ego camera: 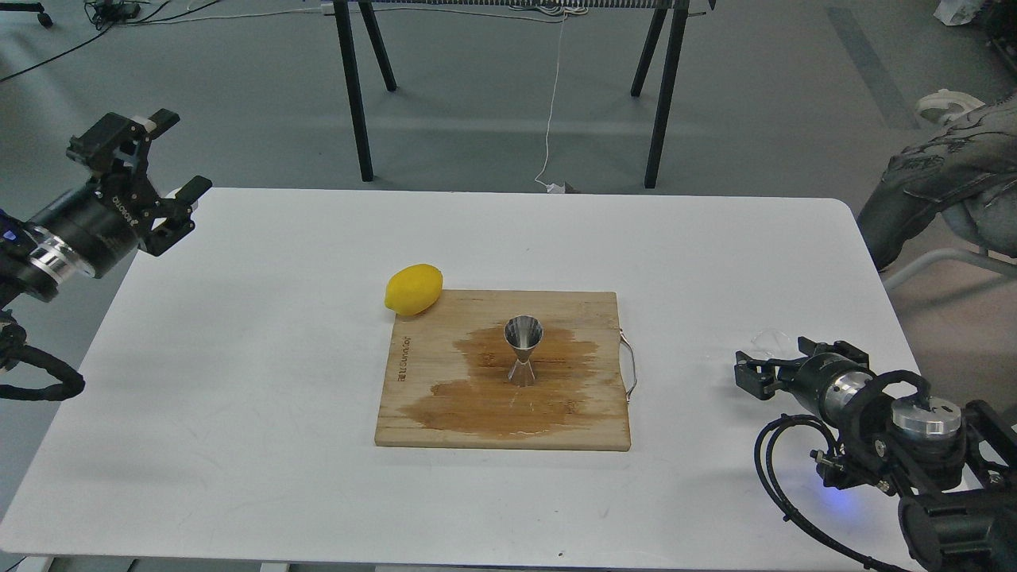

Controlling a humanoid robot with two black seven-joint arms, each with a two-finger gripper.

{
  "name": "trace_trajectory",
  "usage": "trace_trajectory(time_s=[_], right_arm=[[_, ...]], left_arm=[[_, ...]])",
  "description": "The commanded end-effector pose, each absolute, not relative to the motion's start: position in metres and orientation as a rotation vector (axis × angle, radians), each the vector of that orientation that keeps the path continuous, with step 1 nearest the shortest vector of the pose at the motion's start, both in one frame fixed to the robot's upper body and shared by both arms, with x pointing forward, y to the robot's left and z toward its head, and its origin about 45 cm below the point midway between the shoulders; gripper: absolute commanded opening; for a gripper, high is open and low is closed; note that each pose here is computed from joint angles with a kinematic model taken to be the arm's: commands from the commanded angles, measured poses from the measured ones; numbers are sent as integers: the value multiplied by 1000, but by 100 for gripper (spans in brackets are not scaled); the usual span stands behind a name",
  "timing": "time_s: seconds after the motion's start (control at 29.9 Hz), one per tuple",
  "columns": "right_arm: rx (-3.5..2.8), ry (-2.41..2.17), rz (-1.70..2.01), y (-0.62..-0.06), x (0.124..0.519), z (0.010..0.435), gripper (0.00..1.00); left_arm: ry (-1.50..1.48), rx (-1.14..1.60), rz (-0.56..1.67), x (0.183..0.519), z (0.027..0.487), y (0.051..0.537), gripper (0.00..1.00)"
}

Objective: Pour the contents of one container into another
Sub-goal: 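Move the right gripper toward the small clear glass cup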

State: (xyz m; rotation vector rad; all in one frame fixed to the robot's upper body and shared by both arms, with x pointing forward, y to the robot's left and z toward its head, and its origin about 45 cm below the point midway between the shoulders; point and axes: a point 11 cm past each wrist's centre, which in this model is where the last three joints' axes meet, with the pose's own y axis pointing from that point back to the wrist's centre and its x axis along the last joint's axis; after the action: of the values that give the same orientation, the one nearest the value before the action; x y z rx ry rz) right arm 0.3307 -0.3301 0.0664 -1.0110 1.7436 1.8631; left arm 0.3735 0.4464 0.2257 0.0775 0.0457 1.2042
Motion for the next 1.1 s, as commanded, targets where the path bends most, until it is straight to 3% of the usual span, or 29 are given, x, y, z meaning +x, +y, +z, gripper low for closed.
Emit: trace_trajectory(time_s=[0.0,0.5,0.77,1.07], right_arm=[[-1019,1751,1863,-326,333,65,92],[-1056,1751,1854,-319,334,64,53],[-1082,1727,1837,-318,336,66,42],[-1184,1683,1843,-299,340,78,38]], left_arm=[[47,77,1205,373,225,447,99],[45,76,1206,374,226,447,99],[45,78,1208,373,226,448,99],[45,78,1208,373,226,448,99]])
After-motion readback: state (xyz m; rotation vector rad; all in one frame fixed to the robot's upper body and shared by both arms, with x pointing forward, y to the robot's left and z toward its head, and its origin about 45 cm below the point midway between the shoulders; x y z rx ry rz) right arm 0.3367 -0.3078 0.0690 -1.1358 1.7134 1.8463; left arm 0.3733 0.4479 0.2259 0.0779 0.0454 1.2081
